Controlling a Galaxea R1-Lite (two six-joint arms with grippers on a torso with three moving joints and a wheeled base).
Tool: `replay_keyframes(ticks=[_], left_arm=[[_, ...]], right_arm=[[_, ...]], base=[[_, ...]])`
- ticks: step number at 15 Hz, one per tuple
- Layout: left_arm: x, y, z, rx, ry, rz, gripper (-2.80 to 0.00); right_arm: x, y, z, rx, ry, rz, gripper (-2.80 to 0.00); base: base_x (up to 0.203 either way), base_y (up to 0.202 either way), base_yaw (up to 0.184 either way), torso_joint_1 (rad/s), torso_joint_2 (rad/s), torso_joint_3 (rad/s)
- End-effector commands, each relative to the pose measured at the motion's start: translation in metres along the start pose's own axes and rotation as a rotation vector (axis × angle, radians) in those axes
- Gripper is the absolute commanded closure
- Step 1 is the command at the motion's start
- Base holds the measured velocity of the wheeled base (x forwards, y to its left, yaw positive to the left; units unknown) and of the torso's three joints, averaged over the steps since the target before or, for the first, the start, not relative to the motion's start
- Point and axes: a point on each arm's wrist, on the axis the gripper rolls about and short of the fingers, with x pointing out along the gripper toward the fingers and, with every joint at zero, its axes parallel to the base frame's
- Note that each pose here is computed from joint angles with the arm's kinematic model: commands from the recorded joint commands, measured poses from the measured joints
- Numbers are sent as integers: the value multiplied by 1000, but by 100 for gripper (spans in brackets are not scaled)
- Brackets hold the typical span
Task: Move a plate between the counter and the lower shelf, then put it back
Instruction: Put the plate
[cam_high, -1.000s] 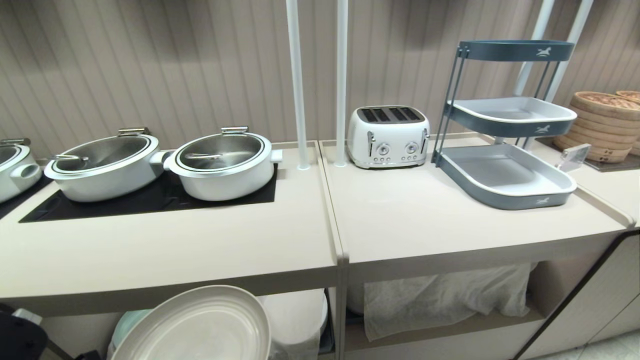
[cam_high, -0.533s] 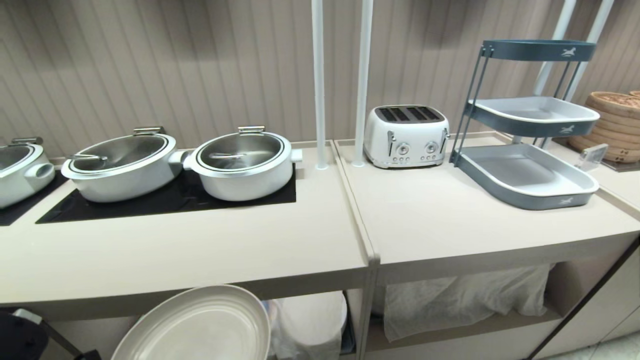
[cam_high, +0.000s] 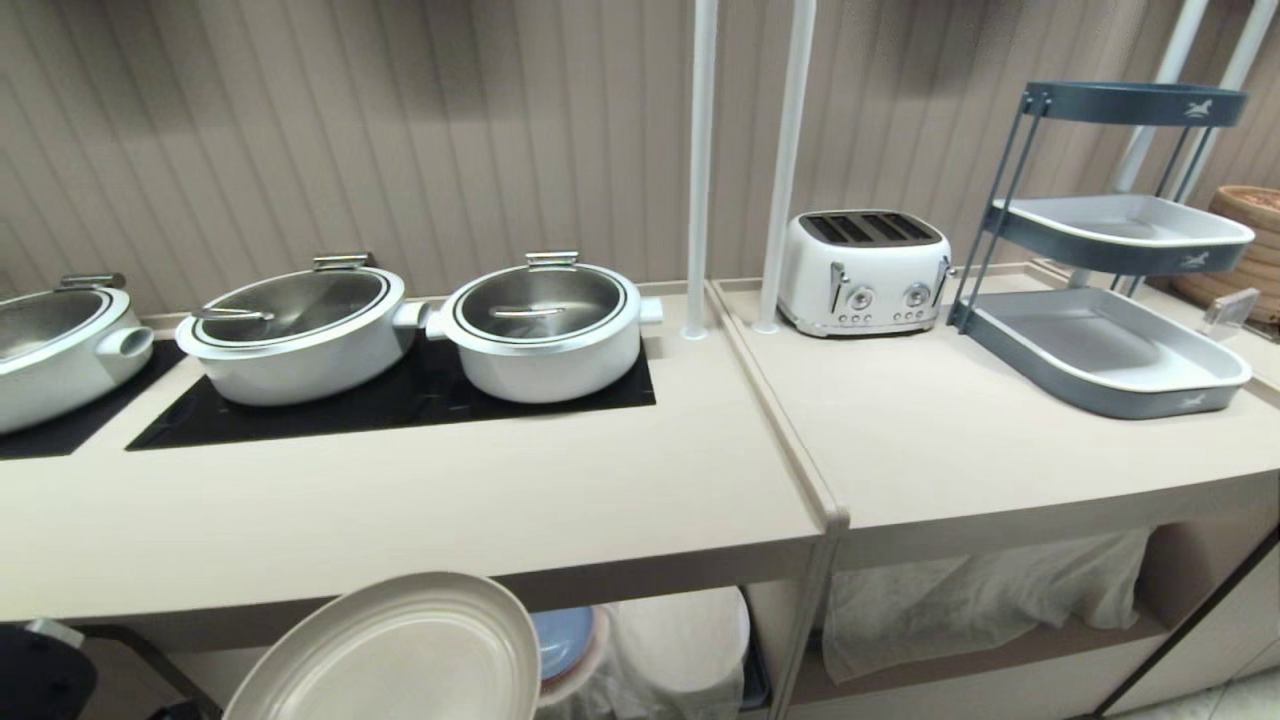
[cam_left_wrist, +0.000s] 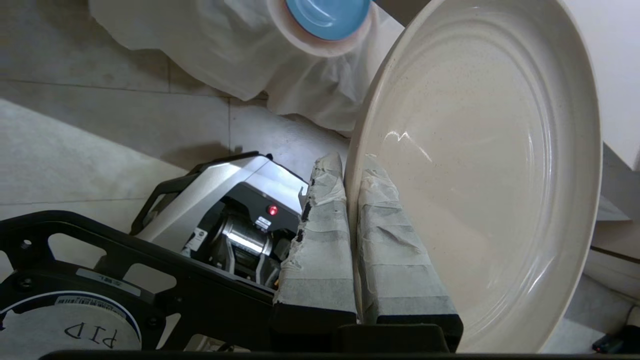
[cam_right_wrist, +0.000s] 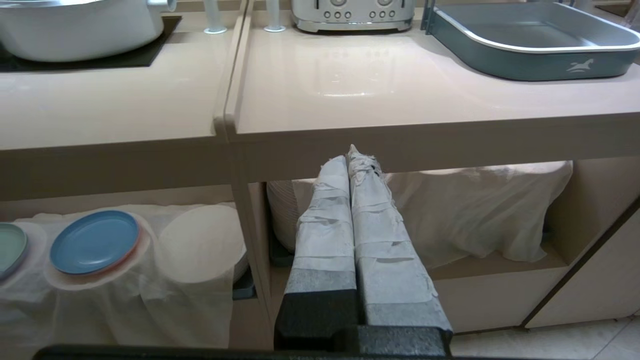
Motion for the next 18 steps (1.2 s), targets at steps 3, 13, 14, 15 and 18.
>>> replay_keyframes(ticks=[3, 13, 14, 15, 18], left_arm=[[0, 0, 0, -5, 0, 5, 0], [1, 0, 0, -5, 2, 5, 0], [0, 0, 0, -5, 1, 4, 0], [0, -1, 0, -6, 1, 3, 0], [0, -1, 0, -6, 1, 3, 0]], right_arm=[[0, 0, 0, 0, 0, 0, 0], [0, 0, 0, 0, 0, 0, 0], [0, 0, 0, 0, 0, 0, 0], [0, 0, 0, 0, 0, 0, 0], [0, 0, 0, 0, 0, 0, 0]], base=[[0, 196, -1, -1, 2, 3], [0, 195, -2, 2, 2, 2], [0, 192, 0, 3, 2, 6], [0, 193, -2, -2, 2, 2], [0, 195, -2, 2, 1, 4]])
